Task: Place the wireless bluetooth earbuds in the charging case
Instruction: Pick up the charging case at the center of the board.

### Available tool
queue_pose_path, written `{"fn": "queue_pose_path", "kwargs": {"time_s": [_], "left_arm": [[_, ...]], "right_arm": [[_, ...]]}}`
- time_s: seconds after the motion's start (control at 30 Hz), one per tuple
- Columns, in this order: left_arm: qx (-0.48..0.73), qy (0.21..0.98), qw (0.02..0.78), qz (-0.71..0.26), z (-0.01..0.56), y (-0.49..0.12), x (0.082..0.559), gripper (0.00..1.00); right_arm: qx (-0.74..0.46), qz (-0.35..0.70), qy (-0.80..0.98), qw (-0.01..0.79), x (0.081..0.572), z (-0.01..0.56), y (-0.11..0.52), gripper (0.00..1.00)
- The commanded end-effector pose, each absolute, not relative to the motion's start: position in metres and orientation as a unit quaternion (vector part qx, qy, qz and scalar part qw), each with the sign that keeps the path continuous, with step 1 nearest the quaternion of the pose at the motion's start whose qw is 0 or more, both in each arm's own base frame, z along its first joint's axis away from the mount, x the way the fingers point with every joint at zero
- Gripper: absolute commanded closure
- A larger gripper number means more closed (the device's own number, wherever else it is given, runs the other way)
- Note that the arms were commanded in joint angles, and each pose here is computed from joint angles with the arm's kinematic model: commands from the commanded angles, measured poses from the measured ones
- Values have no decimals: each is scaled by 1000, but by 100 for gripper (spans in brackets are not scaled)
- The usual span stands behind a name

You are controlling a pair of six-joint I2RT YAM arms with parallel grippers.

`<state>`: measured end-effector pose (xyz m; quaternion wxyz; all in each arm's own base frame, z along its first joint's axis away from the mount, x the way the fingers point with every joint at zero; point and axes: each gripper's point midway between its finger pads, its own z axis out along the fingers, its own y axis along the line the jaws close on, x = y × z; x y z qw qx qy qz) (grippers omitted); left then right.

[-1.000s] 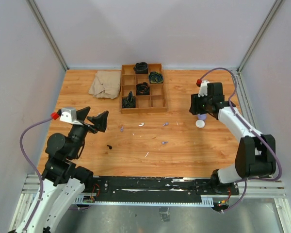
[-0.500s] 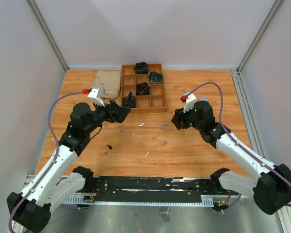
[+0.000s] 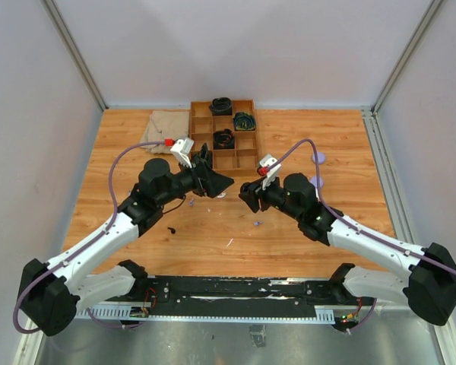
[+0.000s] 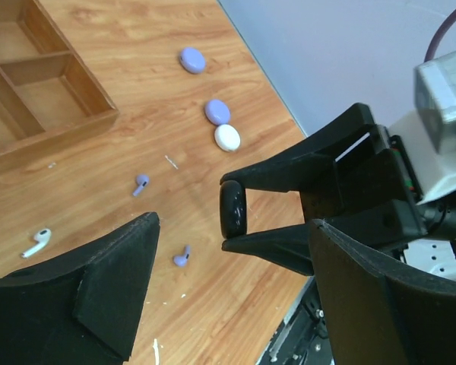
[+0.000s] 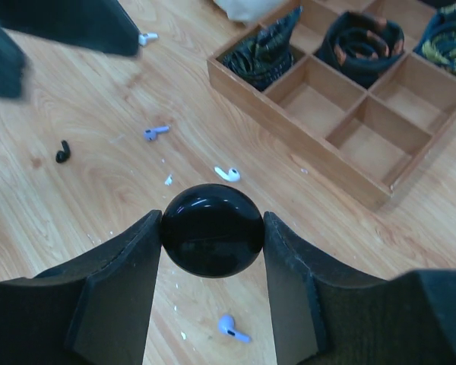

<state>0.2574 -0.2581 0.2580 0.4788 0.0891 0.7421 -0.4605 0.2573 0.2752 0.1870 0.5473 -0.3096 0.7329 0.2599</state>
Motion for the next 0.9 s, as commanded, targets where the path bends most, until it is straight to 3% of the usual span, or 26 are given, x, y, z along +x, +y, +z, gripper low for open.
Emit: {"fn": "queue_pose_path", "kwargs": {"time_s": [0.0, 0.87], "left_arm": [[99, 732, 472, -481, 259, -275, 254, 18], [126, 757, 419, -486, 227, -303, 245, 56]], "right_arm": [[-323, 268, 686, 594, 255, 210, 291, 62], [-344, 297, 640, 620, 238, 219, 311, 61]]}}
